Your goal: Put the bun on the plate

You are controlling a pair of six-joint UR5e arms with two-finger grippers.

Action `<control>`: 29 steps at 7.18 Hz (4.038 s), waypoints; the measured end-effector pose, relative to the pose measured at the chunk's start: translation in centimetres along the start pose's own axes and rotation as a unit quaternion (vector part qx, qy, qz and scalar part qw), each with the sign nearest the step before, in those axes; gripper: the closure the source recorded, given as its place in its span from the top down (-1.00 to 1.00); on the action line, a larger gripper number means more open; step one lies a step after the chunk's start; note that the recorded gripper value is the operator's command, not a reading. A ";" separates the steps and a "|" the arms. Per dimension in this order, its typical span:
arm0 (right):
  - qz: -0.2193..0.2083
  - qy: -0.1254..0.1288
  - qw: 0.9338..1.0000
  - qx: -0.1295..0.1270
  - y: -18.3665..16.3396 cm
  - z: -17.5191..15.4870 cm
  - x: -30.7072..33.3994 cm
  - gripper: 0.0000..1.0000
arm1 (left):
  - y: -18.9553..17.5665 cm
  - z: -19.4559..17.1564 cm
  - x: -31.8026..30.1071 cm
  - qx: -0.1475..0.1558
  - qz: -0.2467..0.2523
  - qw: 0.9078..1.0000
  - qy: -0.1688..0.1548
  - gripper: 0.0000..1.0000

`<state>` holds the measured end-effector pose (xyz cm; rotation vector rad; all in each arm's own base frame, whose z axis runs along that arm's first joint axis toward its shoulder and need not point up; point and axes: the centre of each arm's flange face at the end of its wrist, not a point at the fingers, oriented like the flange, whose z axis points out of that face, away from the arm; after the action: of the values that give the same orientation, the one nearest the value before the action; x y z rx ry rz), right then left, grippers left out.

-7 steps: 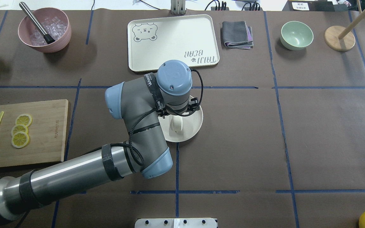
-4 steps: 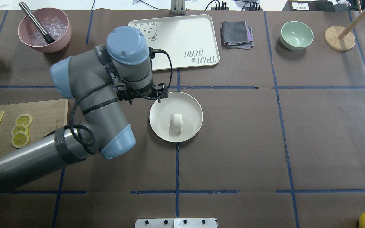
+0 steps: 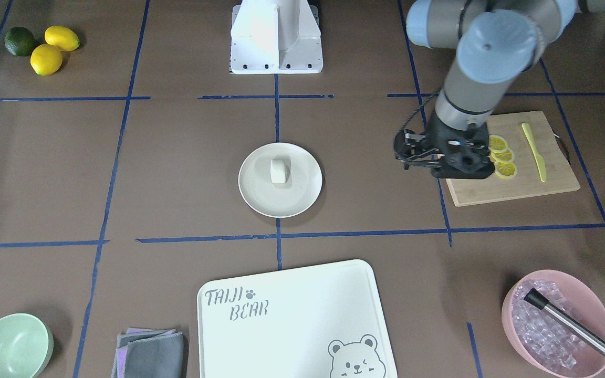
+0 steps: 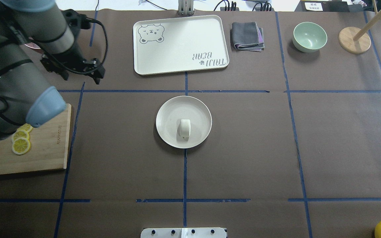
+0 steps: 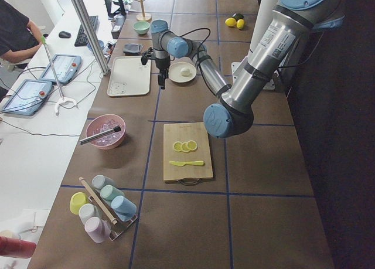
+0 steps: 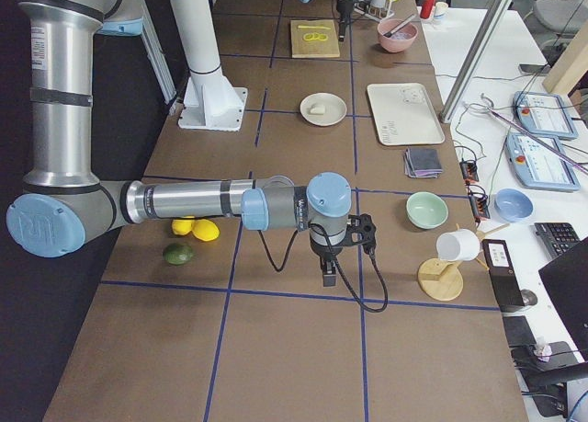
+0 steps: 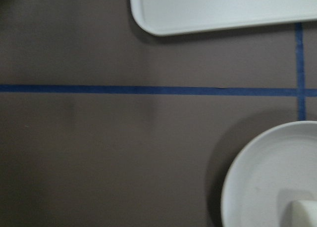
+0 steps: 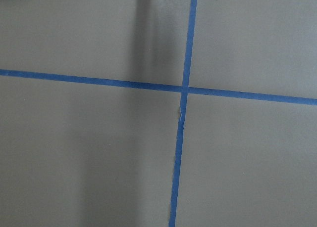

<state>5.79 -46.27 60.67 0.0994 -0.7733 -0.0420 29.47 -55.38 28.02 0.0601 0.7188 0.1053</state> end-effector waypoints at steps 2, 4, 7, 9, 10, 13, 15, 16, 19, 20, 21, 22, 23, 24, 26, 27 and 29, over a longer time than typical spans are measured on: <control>0.014 -0.003 1.000 0.001 -0.1 -0.1 -0.1 1.00 | -0.7 -1.6 -12.8 -0.005 0.031 0.999 -0.006 1.00; 0.018 -0.005 1.000 -0.001 -0.1 -0.1 -0.1 1.00 | 0.8 -2.2 -26.2 -0.017 0.057 0.998 0.000 1.00; 0.016 -0.005 1.000 0.001 -0.2 -0.2 -0.2 1.00 | 6.1 0.7 -42.6 -0.028 0.065 0.997 0.032 1.00; 0.013 -0.004 1.000 0.003 -0.2 -0.2 -0.2 1.00 | 10.3 3.4 -47.8 -0.029 0.048 0.998 0.034 1.00; 0.013 -0.003 1.000 0.003 -0.2 -0.2 -0.2 1.00 | 11.4 4.2 -48.7 -0.033 0.039 0.998 0.035 1.00; 0.012 -0.002 1.000 0.004 -0.3 -0.3 -0.2 1.00 | 12.3 4.8 -49.4 -0.038 0.000 0.999 0.034 1.00; 0.010 -0.001 1.000 0.005 -0.4 -0.3 -0.3 1.00 | 12.4 4.9 -49.6 -0.039 -0.006 0.999 0.033 1.00; 0.010 -0.001 1.000 0.005 -0.4 -0.3 -0.3 1.00 | 12.7 4.9 -49.9 -0.039 -0.009 0.999 0.034 1.00; 0.010 -0.001 1.000 0.004 -0.4 -0.3 -0.3 1.00 | 13.5 4.3 -51.6 -0.032 -0.018 0.999 0.034 1.00; 0.010 -0.002 1.000 0.005 -0.4 -0.3 -0.4 1.00 | 13.5 4.2 -51.7 -0.031 -0.019 0.999 0.034 1.00; 0.010 -0.003 1.000 0.005 -0.5 -0.4 -0.4 1.00 | 13.6 4.3 -51.8 -0.031 -0.019 0.999 0.034 1.00; 0.009 -0.004 1.000 0.005 -0.5 -0.4 -0.5 1.00 | 13.6 4.2 -51.8 -0.031 -0.020 0.999 0.034 1.00; 0.009 -0.003 1.000 0.005 -0.5 -0.4 -0.4 1.00 | 13.5 4.2 -51.8 -0.031 -0.021 0.999 0.034 1.00; 0.008 -0.001 1.000 0.005 -0.5 -0.4 -0.4 1.00 | 13.5 4.2 -51.8 -0.031 -0.021 0.999 0.034 1.00; 0.007 0.000 1.000 0.005 -0.5 -0.4 -0.4 1.00 | 13.4 4.1 -51.7 -0.030 -0.021 0.999 0.034 1.00; 0.007 0.000 1.000 0.006 -0.5 -0.4 -0.4 1.00 | 13.4 4.1 -51.7 -0.030 -0.021 0.999 0.034 1.00; 0.007 0.000 1.000 0.006 -0.5 -0.4 -0.4 1.00 | 13.4 4.1 -51.7 -0.030 -0.021 0.999 0.034 1.00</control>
<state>5.79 -46.70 60.03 0.1046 -0.7733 -0.0244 -7.48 -48.17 66.18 -0.0165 0.7830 0.0892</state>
